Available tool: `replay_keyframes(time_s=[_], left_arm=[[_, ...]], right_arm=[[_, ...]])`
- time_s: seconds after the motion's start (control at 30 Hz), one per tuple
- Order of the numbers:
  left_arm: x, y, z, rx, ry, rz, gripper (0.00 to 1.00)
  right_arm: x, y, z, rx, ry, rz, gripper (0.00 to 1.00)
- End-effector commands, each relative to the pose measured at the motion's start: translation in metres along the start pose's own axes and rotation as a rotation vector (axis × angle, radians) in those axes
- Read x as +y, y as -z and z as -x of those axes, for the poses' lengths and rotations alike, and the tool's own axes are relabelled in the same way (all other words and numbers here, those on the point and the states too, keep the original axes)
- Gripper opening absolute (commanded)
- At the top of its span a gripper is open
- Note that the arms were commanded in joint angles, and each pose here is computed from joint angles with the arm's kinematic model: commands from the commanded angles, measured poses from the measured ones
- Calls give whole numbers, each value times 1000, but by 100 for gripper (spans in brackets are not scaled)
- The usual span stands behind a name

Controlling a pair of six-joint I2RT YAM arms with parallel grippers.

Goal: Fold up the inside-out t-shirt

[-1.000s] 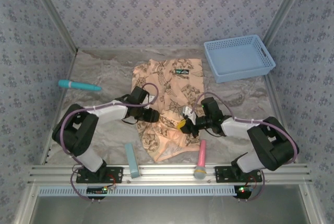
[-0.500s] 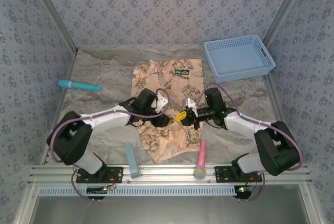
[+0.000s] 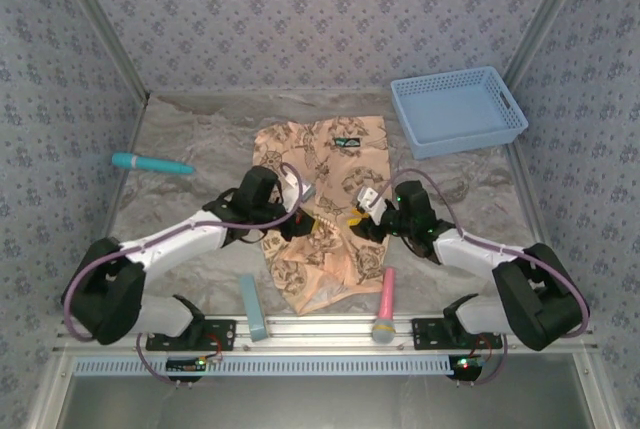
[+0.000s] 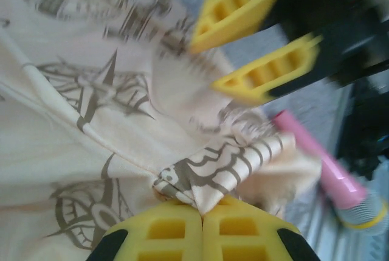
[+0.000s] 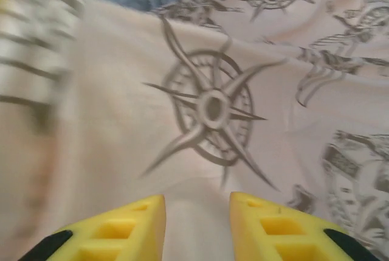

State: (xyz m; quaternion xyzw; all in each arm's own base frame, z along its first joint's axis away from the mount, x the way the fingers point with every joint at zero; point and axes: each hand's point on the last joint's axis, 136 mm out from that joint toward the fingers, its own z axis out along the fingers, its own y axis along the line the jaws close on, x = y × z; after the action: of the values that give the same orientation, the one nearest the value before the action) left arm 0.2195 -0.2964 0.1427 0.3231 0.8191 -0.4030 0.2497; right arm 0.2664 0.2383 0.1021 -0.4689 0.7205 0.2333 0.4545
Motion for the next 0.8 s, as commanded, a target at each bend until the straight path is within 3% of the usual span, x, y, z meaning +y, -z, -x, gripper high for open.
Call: replay_keyframes(time_s=[0.0, 0.1, 0.3, 0.4, 0.5, 0.67, 0.77], left_arm=[[-19, 7, -11, 35, 170, -136, 0], [-23, 1, -13, 63, 281, -212, 0], [-8, -8, -19, 131, 398, -142, 0], [-11, -9, -18, 140, 418, -163, 0], [-18, -9, -15, 158, 438, -201, 0], [-31, -4, -12, 174, 430, -269, 0], [-35, 1, -13, 187, 417, -276, 0]], right_arm=[[-21, -1, 21, -42, 93, -190, 38], [2, 13, 47, -127, 216, -144, 41], [56, 54, 73, -187, 447, -12, 48], [91, 50, 73, -195, 557, 79, 54], [100, 27, 62, -97, 615, 85, 54], [81, -3, 45, 21, 657, -10, 52], [63, -9, 30, 93, 665, -77, 43]])
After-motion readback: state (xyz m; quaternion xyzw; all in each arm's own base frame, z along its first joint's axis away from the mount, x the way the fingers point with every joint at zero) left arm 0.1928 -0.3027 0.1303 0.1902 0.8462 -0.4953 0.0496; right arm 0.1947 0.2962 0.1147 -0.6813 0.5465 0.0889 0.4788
